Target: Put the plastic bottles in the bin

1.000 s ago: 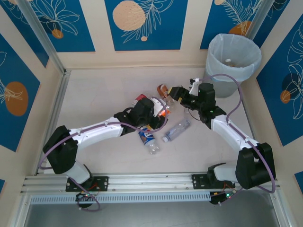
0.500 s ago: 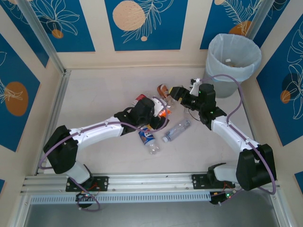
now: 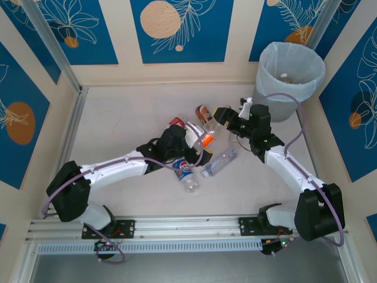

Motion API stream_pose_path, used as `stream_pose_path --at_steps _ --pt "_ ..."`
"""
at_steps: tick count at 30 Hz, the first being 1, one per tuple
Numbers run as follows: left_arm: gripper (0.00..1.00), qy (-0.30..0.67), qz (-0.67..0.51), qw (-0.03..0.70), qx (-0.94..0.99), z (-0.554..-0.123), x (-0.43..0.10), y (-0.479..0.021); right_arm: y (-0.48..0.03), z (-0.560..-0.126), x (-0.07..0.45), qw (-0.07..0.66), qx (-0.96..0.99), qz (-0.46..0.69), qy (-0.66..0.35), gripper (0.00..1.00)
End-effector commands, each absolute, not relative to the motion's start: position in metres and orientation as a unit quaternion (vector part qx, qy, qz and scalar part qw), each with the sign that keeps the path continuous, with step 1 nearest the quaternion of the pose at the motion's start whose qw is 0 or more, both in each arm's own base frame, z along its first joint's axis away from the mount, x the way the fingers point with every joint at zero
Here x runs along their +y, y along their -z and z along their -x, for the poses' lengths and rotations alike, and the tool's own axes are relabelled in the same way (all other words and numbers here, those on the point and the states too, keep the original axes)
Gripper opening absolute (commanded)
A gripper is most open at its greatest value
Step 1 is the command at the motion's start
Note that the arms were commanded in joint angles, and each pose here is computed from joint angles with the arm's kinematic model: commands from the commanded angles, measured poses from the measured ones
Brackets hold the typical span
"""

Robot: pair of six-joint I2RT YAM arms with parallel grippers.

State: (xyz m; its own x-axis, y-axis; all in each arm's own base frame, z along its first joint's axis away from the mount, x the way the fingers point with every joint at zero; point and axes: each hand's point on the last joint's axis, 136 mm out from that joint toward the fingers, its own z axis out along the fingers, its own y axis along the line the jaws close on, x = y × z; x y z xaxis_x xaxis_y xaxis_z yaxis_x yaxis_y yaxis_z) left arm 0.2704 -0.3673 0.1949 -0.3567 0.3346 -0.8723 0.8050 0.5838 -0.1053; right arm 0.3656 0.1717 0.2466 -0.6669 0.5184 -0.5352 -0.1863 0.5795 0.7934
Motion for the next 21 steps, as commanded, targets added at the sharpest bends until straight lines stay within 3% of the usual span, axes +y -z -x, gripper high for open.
stream_pose_path --at_steps 1,6,21 --pt "0.99 0.299 -0.353 0.472 0.750 -0.269 -0.366 -0.224 -0.250 -0.367 0.157 0.423 0.793 -0.109 -0.424 0.00" --pt "0.99 0.310 -0.333 0.518 0.724 -0.264 -0.352 -0.247 -0.250 -0.365 0.148 0.431 0.794 -0.114 -0.414 0.00" --pt "0.99 0.181 -0.161 0.588 0.771 -0.305 -0.277 -0.249 -0.274 -0.364 0.117 0.481 0.785 -0.111 -0.374 0.00"
